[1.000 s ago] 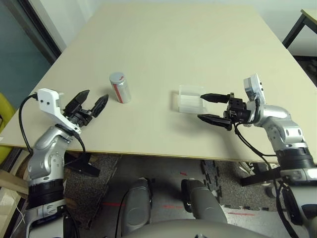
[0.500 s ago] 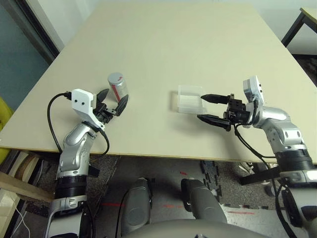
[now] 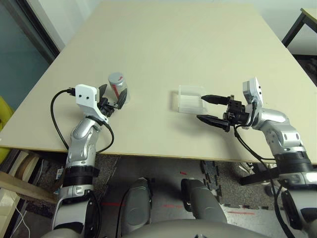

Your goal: Pour the medicine from the bottle into the box.

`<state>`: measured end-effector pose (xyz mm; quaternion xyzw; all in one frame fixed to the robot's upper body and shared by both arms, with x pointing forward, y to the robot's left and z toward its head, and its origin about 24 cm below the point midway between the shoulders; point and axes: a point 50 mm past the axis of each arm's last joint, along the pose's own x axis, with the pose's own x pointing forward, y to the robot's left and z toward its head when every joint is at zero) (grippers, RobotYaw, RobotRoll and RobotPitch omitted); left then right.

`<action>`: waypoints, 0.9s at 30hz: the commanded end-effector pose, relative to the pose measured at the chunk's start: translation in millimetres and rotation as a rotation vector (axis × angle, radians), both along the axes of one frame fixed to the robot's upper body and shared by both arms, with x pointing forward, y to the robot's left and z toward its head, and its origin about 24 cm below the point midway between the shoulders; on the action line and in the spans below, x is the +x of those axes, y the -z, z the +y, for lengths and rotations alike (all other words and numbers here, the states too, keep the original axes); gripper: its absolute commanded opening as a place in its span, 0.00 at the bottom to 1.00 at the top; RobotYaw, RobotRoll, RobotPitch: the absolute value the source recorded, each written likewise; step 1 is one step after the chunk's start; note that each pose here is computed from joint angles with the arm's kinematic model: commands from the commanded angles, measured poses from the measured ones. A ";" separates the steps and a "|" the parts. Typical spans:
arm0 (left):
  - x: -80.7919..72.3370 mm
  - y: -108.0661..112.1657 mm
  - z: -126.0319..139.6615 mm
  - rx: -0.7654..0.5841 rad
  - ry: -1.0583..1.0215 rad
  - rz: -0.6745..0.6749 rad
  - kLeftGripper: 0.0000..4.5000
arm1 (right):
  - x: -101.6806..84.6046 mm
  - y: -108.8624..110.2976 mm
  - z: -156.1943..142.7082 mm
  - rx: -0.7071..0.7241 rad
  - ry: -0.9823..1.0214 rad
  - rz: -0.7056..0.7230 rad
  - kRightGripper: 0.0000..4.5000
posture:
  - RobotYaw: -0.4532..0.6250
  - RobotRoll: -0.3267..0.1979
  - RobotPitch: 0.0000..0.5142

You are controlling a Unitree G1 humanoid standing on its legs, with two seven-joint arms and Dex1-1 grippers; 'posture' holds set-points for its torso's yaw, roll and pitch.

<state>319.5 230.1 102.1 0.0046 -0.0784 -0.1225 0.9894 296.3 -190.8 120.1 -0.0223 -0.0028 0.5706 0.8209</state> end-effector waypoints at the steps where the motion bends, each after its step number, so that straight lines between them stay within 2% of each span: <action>1: 6.1 7.1 0.6 0.009 -0.001 0.022 0.99 | -1.4 -1.2 -0.8 -0.004 0.009 -0.016 1.00 | 0.33 0.62 0.26; 14: 28.6 11.2 -4.1 0.019 0.036 0.030 0.99 | -3.1 -2.0 -2.1 -0.013 0.020 -0.018 1.00 | 0.31 0.62 0.26; 27: 31.8 13.9 -11.8 0.014 0.014 0.014 0.99 | -4.5 -2.1 -2.1 -0.022 0.026 -0.022 1.00 | 0.30 0.62 0.26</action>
